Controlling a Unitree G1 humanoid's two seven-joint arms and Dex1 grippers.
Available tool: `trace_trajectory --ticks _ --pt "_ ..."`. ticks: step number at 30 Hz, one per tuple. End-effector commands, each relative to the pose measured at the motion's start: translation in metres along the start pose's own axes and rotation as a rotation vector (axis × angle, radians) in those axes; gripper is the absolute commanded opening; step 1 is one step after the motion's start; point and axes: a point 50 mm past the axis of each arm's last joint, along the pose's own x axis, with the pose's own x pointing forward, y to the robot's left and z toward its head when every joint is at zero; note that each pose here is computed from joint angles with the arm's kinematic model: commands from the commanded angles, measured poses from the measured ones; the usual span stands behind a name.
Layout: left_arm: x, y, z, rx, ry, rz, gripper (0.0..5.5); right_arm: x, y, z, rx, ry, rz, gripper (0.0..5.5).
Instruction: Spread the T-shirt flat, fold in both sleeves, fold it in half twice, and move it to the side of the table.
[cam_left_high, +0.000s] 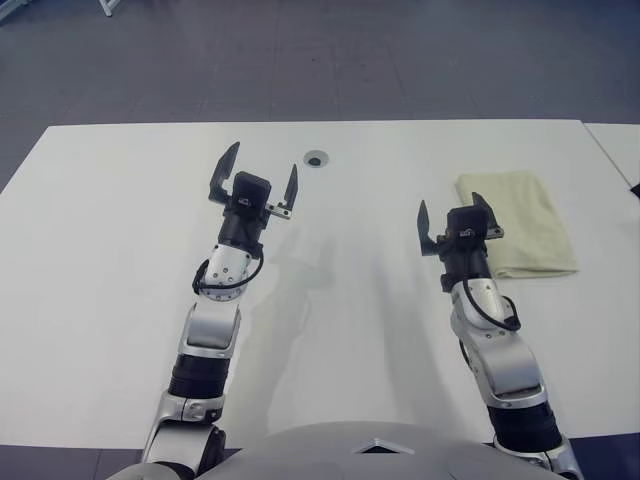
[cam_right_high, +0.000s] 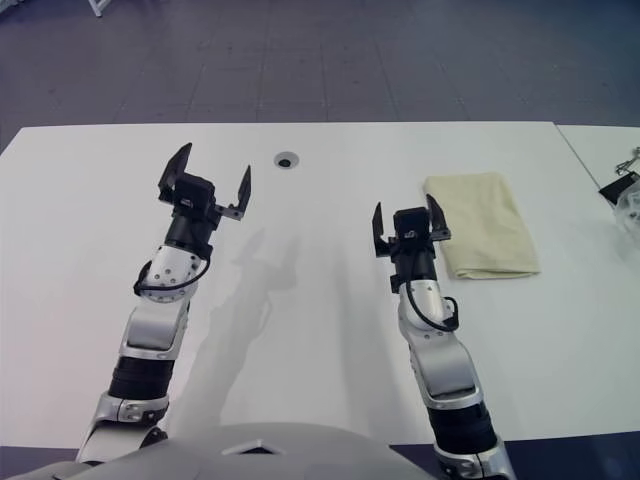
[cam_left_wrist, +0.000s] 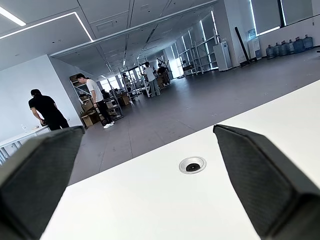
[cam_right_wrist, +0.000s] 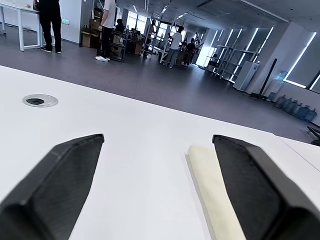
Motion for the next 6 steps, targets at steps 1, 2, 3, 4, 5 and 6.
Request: trace_trajectory --ticks 1,2,3,4,5,6 --pt "-0.0027 -0.0035 -0.0001 0.016 -0.001 -0.001 4.10 0.0059 -0.0083 -0.0024 0.012 0.020 0.002 3.37" --pt "-0.0031 -0.0061 0.0005 0.013 -0.004 -0.006 3.95 0.0063 -0.0100 -0.0026 0.010 0.022 0.000 3.22" --pt "-0.0039 -0.0083 0.0009 0.011 -0.006 -0.010 3.78 0.0067 -0.0109 -0.0027 0.009 0.022 0.000 3.06" --pt "-0.0053 -0.0094 0.0008 0.010 -0.006 -0.011 3.57 0.0067 -0.0107 -0.0024 0.009 0.021 0.001 2.86" --pt "-0.0067 -0.0097 0.0005 0.009 -0.005 -0.009 3.40 0.0063 -0.0100 -0.0024 0.006 0.021 0.003 2.70" --pt "-0.0087 -0.0096 0.0001 0.010 -0.004 -0.003 3.26 0.0053 -0.0100 -0.0026 0.004 0.022 0.004 2.56"
